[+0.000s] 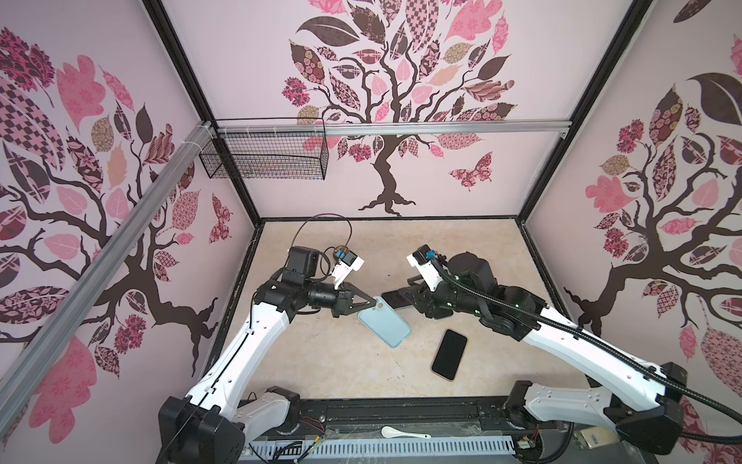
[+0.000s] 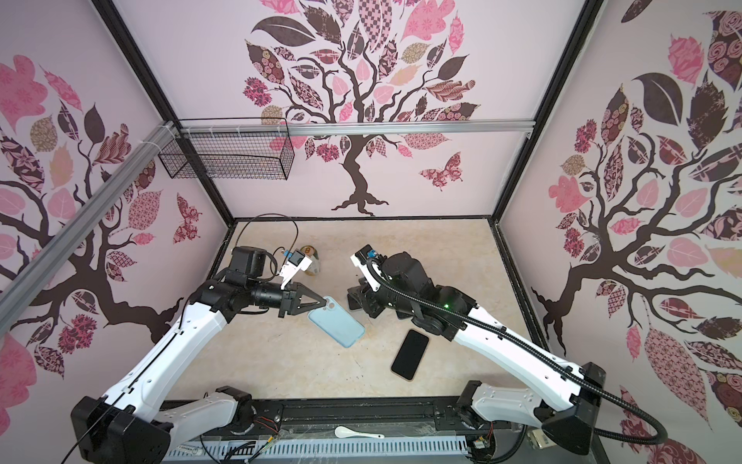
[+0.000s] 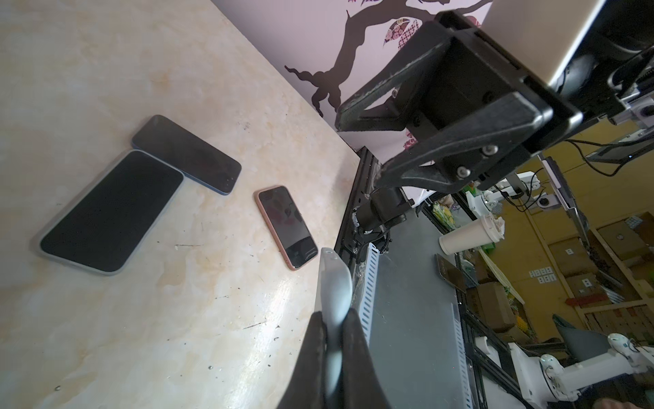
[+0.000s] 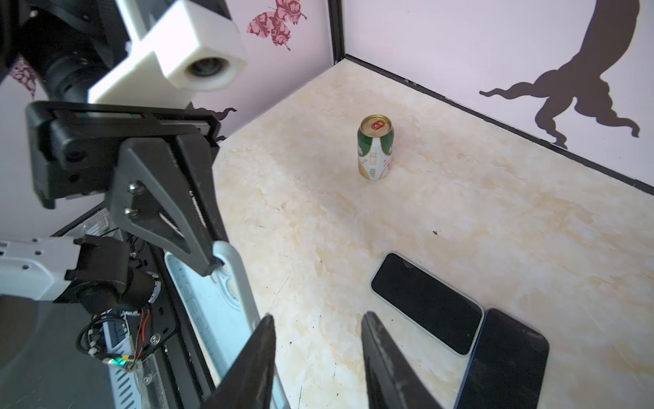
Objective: Take the phone out of the phone case
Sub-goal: Pass the phone case.
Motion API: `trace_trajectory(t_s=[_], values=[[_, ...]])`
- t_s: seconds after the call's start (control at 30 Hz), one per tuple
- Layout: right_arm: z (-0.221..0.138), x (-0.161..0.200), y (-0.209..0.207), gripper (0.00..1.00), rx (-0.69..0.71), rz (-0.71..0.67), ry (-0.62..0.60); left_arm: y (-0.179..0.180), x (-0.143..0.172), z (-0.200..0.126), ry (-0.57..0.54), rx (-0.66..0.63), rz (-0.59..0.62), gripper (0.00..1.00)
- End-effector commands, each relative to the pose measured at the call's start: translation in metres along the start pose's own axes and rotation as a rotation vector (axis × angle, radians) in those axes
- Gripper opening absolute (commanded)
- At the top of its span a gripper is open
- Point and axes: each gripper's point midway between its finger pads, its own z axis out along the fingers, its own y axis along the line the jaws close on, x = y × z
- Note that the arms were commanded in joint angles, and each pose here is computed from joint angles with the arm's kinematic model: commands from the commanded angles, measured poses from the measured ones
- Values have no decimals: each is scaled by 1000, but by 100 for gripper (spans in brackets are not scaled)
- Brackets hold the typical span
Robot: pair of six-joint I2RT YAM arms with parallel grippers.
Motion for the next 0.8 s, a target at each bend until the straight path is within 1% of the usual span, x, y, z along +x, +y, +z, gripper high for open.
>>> trace_trajectory(t_s=[0.0,0.13,0.27,0.37,0.5,0.67,0.77], values=[[-9,15,16,43,-57,-43,38,1,-1,6,-15,5,4,0],[-9,36,23,41,-70,-64,95,-1,-4,7,-14,12,13,0],[-2,46,28,39,-51,-96,127,-1,-7,9,-7,17,10,0],[7,48,26,37,-6,-108,135,-2,-7,11,2,29,6,0],[10,42,19,35,49,-110,99,-1,-6,12,15,31,5,0],[17,51,15,35,69,-140,142,-1,-6,12,17,30,6,0],[20,55,20,35,37,-139,157,-1,-7,12,18,27,11,0]])
